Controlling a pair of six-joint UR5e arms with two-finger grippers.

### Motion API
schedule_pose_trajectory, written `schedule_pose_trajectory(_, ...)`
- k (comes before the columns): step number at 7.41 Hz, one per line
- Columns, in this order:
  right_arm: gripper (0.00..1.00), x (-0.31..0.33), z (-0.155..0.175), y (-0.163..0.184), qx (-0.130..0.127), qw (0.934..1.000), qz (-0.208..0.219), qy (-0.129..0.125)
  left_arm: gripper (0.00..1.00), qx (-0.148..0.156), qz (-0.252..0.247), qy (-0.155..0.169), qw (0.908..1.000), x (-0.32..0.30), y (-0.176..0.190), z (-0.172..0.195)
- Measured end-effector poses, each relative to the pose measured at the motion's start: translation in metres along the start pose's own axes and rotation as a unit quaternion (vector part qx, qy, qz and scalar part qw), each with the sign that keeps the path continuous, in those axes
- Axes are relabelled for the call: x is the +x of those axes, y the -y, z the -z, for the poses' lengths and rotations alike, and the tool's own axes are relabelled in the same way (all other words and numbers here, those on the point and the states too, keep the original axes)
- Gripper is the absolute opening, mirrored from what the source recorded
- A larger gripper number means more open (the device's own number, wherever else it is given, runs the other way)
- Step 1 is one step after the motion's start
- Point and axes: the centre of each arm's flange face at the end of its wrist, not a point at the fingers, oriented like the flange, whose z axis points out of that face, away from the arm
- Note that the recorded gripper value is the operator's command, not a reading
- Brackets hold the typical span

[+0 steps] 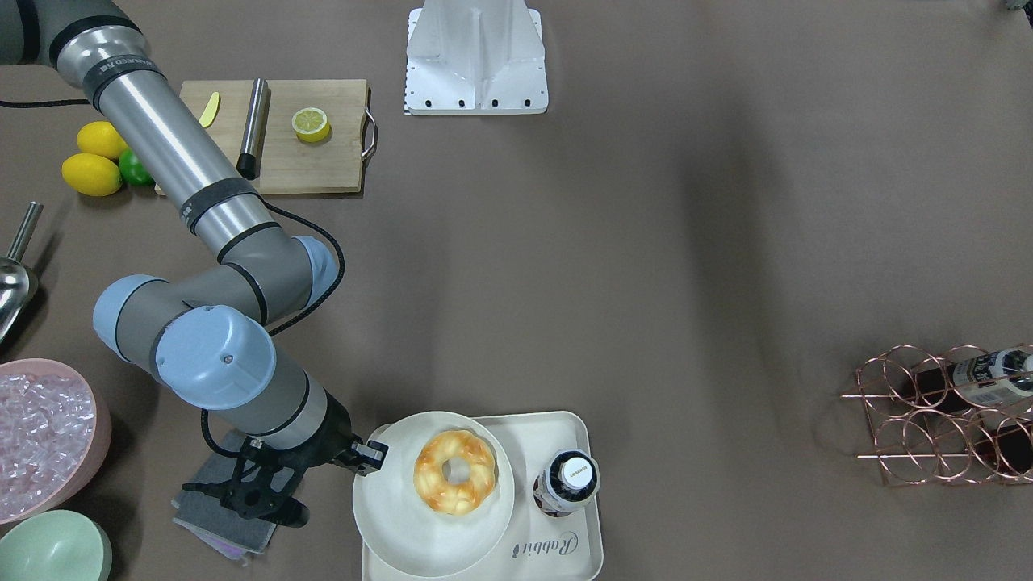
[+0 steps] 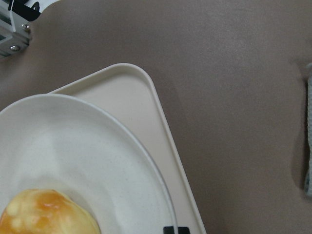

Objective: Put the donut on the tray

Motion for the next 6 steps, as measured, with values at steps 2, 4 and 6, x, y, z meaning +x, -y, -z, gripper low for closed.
schedule_pose_trajectory(2, 0.0, -0.0063, -0.0038, -0.0046, 0.007, 1.0, 0.002, -0.001, 0.98, -0.001, 0.002, 0.0, 1.0, -0.0007, 0.0, -0.0011)
schedule_pose_trajectory(4, 0.87, -0.0066, -0.0034, -0.0034, 0.01, 0.9999, -0.006, -0.001, 0.98, -0.002, 0.002, 0.0, 1.0, -0.0014, -0.0001, -0.0019)
schedule_pose_trajectory(6, 0.99, -0.0071, -0.0033, -0.0027, 0.012, 0.9999, -0.01, 0.003, 0.98, -0.004, 0.004, 0.0, 1.0, -0.0026, -0.0016, -0.0037)
